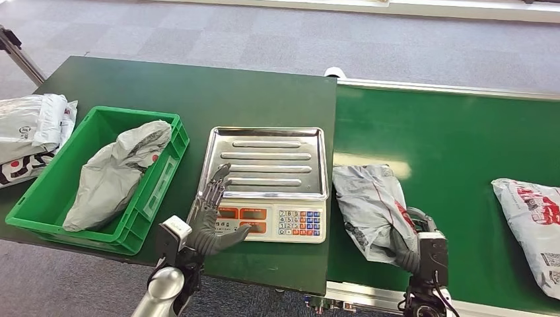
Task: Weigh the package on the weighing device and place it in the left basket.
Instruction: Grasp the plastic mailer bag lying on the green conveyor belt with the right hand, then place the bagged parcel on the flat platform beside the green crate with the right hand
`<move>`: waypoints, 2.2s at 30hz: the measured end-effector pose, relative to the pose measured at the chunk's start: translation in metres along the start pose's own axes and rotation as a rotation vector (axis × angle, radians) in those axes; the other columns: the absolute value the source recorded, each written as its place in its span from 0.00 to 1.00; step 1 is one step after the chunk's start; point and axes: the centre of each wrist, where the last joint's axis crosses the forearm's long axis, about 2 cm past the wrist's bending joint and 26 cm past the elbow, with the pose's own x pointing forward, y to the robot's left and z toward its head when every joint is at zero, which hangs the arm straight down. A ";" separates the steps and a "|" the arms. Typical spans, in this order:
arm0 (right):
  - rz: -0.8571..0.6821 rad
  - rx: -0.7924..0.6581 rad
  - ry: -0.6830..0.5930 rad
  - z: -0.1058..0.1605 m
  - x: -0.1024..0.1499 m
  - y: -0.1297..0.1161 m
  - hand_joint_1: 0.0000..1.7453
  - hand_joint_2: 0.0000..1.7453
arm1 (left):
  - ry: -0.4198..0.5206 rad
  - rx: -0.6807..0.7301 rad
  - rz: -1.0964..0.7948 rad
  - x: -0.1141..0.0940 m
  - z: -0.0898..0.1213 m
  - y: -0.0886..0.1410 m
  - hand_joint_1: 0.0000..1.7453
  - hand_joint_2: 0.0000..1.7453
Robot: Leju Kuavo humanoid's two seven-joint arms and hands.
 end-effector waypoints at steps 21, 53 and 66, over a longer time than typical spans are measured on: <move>0.023 -0.491 -0.372 0.012 0.046 -0.032 1.00 1.00 | -0.062 0.085 0.034 -0.001 -0.007 0.005 0.00 1.00; 0.414 0.007 -0.817 -0.055 0.099 0.043 1.00 1.00 | -0.176 0.294 0.075 0.015 -0.017 0.025 0.00 1.00; 0.483 0.098 -0.763 -0.062 0.089 0.051 1.00 1.00 | -0.172 0.296 0.084 0.013 -0.018 0.025 0.00 1.00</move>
